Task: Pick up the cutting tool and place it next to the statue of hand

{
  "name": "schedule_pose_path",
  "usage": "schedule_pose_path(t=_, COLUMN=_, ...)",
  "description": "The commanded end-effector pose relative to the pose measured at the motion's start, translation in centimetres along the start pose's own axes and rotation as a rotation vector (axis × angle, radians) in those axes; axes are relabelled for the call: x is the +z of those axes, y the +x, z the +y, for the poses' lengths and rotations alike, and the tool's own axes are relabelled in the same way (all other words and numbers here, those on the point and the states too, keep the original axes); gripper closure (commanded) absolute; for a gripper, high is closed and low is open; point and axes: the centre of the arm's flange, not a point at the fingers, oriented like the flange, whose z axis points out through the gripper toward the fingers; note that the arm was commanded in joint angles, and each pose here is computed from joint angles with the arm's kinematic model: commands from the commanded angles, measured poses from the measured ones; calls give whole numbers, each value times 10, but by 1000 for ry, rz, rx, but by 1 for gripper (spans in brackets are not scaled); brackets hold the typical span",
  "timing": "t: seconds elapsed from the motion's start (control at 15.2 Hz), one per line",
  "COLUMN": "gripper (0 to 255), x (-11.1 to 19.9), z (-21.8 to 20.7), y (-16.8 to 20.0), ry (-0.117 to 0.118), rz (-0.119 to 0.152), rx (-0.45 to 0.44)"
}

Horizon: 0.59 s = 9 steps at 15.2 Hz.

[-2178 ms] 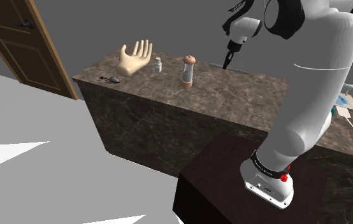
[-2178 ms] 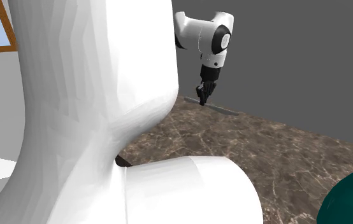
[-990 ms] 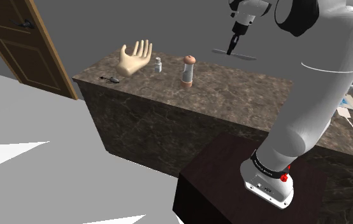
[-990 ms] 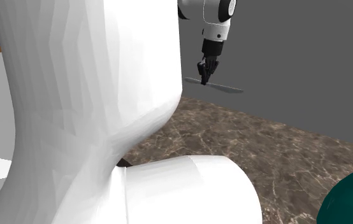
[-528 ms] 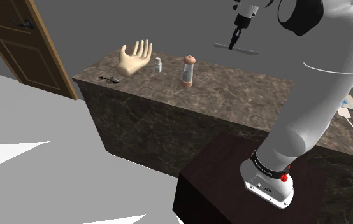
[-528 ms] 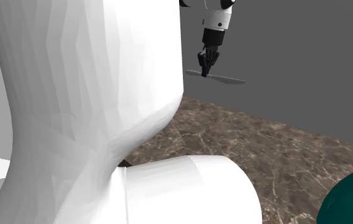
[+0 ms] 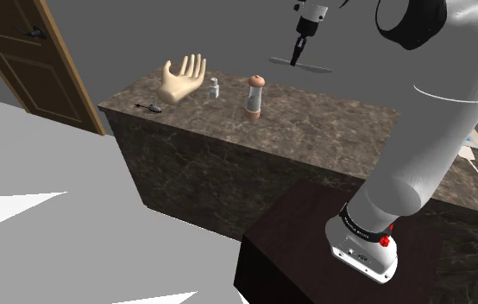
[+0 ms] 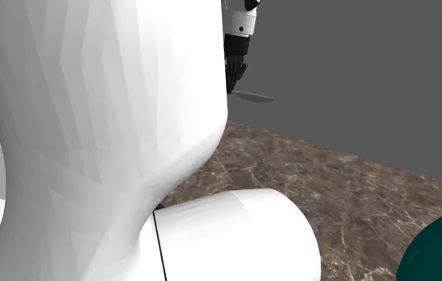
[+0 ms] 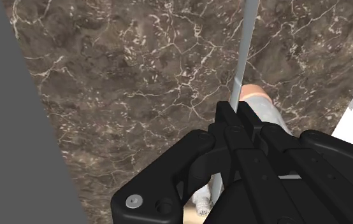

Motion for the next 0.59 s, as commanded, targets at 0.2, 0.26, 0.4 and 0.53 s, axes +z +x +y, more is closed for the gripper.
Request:
schedule_pose_path(t=0.2, gripper=255, x=9, z=-32, y=58, ry=0, rz=0, rx=1)
schedule_pose_path(t=0.26, gripper=255, x=11, z=-39, y=70, ry=0, rz=0, rx=1)
schedule_pose_path(t=0.4, gripper=255, x=15, z=-51, y=92, ry=0, rz=0, rx=1)
schedule_pose_path(t=0.53, gripper=255, x=18, z=-64, y=115, ry=0, rz=0, rx=1)
